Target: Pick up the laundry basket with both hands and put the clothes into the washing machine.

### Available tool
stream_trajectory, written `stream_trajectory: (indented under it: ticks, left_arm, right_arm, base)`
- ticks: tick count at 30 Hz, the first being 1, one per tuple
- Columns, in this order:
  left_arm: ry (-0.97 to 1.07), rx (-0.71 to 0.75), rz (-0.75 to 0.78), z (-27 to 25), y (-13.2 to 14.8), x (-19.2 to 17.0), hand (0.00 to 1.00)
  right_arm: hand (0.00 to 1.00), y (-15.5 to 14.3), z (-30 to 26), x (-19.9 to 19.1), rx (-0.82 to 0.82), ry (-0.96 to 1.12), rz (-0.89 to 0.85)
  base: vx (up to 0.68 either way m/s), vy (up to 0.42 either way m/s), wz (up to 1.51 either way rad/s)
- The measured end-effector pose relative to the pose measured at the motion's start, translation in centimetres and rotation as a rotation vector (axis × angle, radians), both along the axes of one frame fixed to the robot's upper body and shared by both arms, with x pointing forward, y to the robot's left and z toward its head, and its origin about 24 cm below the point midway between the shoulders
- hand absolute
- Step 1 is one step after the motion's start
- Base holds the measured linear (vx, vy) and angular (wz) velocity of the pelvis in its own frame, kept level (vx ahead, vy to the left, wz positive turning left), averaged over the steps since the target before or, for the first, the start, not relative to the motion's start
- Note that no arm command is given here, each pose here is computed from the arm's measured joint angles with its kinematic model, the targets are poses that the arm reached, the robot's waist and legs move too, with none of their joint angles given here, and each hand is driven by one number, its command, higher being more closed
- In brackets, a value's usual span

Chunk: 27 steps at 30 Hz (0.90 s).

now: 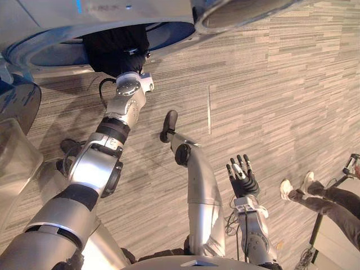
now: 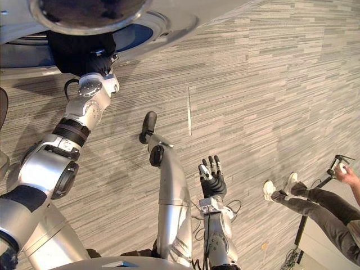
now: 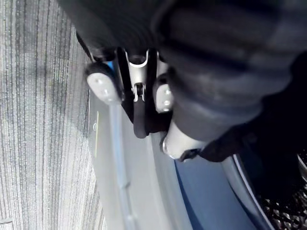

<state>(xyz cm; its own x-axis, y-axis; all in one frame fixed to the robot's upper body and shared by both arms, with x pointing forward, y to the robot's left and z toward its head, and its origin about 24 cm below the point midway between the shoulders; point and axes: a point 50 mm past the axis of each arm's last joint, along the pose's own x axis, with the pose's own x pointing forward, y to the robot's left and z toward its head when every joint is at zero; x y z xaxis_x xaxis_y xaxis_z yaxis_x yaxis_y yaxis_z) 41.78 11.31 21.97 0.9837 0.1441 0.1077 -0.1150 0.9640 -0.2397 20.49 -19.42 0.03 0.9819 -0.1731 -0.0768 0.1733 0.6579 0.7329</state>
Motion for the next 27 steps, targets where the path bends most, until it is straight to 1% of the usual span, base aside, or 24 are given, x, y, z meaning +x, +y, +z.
stream_trajectory:
  ticks: [1,4,5,7,8,9,11,14,17,18,20,24,25,27]
  left_arm:
    - [0.003,0.001,0.000,-0.2,0.3,0.0,1.00]
    - [-0.007,-0.069,0.016,-1.3,1.6,-0.4,1.00]
    - [-0.052,-0.114,0.047,-1.5,2.8,-0.8,1.00]
    - [-0.114,-0.152,0.077,-0.7,3.8,-1.2,1.00]
    - [-0.167,-0.168,0.111,0.3,5.2,-1.4,1.00]
    - [-0.224,-0.171,0.139,1.2,6.5,-1.9,1.00]
    - [-0.262,-0.150,0.149,1.6,7.4,-2.4,1.00]
    - [-0.290,-0.151,0.131,1.4,6.9,-3.2,1.00]
    - [-0.424,-0.142,0.113,4.5,7.0,-4.4,1.00]
    - [-0.445,-0.133,0.106,5.4,6.9,-4.4,1.00]
    - [-0.438,-0.135,0.098,5.4,6.5,-4.3,1.00]
    - [-0.421,-0.090,0.061,5.9,4.8,-3.7,1.00]
    - [-0.399,-0.067,0.035,6.1,3.7,-3.1,1.00]
    - [-0.383,-0.073,-0.007,6.3,2.2,-2.7,1.00]
  right_arm:
    - [0.00,0.0,0.0,0.0,0.000,0.001,0.000]
    - [0.00,0.0,-0.2,-0.2,0.001,0.007,-0.001]
    - [0.00,0.0,-0.4,-0.6,0.000,0.019,-0.002]
    - [0.00,0.0,-0.6,-0.7,0.000,0.028,-0.001]
    - [0.00,0.0,-0.6,-0.7,-0.001,0.030,0.003]
    - [0.00,0.0,-0.6,-0.7,-0.006,0.031,0.006]
    - [0.00,-0.1,-0.6,-0.7,-0.009,0.032,0.006]
    - [0.00,0.0,-0.5,-0.7,-0.010,0.019,0.020]
    - [0.00,0.0,-0.5,-0.7,-0.011,0.020,0.021]
    - [0.00,0.0,-0.5,-0.7,-0.011,0.022,0.023]
    - [0.00,-0.1,-0.5,-0.7,-0.013,0.023,0.023]
    - [0.00,-0.4,-0.6,-0.8,-0.022,0.030,0.020]
    - [0.00,-0.6,-0.6,-0.9,-0.025,0.030,0.013]
    - [0.00,-0.9,-0.6,-0.9,-0.028,0.029,-0.001]
  base:
    - [-0.05,0.003,0.26]
    - [-0.06,-0.024,0.31]
    - [-0.05,-0.052,0.39]
    - [-0.04,-0.065,0.36]
    - [-0.05,-0.084,0.40]
    - [-0.04,-0.084,0.39]
    - [-0.04,-0.076,0.33]
    - [-0.02,-0.029,0.11]
    - [0.00,0.000,0.00]
    - [-0.04,-0.014,0.03]
    - [-0.04,-0.011,0.03]
    - [-0.05,0.004,0.01]
    - [-0.06,0.015,0.03]
    - [-0.07,0.029,0.03]
